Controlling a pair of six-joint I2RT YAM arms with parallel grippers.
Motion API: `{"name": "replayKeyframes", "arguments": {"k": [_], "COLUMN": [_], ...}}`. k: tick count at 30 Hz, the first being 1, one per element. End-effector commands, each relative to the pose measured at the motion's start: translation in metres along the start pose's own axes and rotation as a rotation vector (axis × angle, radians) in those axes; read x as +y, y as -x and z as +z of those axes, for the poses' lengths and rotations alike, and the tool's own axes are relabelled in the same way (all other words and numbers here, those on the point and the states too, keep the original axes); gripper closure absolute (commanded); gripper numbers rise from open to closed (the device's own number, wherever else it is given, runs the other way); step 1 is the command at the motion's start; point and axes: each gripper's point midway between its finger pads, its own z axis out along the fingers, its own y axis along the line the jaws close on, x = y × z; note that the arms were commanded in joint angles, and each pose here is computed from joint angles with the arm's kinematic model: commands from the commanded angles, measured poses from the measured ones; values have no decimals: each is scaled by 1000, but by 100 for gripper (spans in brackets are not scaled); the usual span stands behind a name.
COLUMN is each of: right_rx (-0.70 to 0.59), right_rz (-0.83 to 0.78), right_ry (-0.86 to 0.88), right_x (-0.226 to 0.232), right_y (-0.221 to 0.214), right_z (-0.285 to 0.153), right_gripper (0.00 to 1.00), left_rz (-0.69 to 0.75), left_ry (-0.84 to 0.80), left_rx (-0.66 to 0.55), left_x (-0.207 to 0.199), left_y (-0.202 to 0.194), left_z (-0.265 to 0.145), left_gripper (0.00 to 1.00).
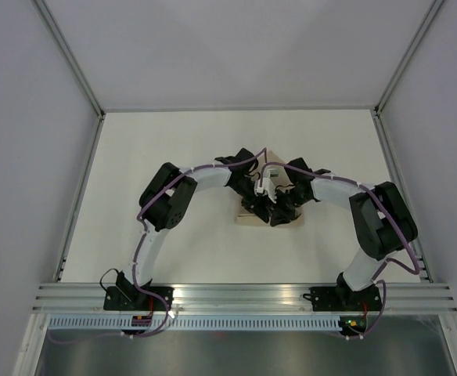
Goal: Fold the napkin, place the utensils inside, and roll it up
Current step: Roll the napkin with the utensil
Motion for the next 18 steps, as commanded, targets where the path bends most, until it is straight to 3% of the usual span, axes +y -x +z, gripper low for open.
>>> {"name": "replayKeyframes", "arguments": {"k": [1,7,12,13,14,18], "right_rx": [43,39,36,34,32,31], "right_rz": [61,143,184,200,205,247], "right_ry": [156,242,285,299,304,343], "right_x": [25,22,19,19,17,15], "right_y": [-24,-33,-39,-41,-41,-46], "right_z": [7,7,6,8,6,6], "right_gripper": [84,86,86,86,86,86], "left_rz": [-5,86,291,293,349,441], "left_ry": [119,251,381,403,426,600], "left_rx": [-206,-380,-580,-577,-645,-729], "left_x": [5,3,-17,-12,-23,-21], "left_y": [47,66,91,81,90,81], "left_z": [-38,-74,-117,-115,-129,-138], "left_gripper": [72,73,74,73,72,64]}}
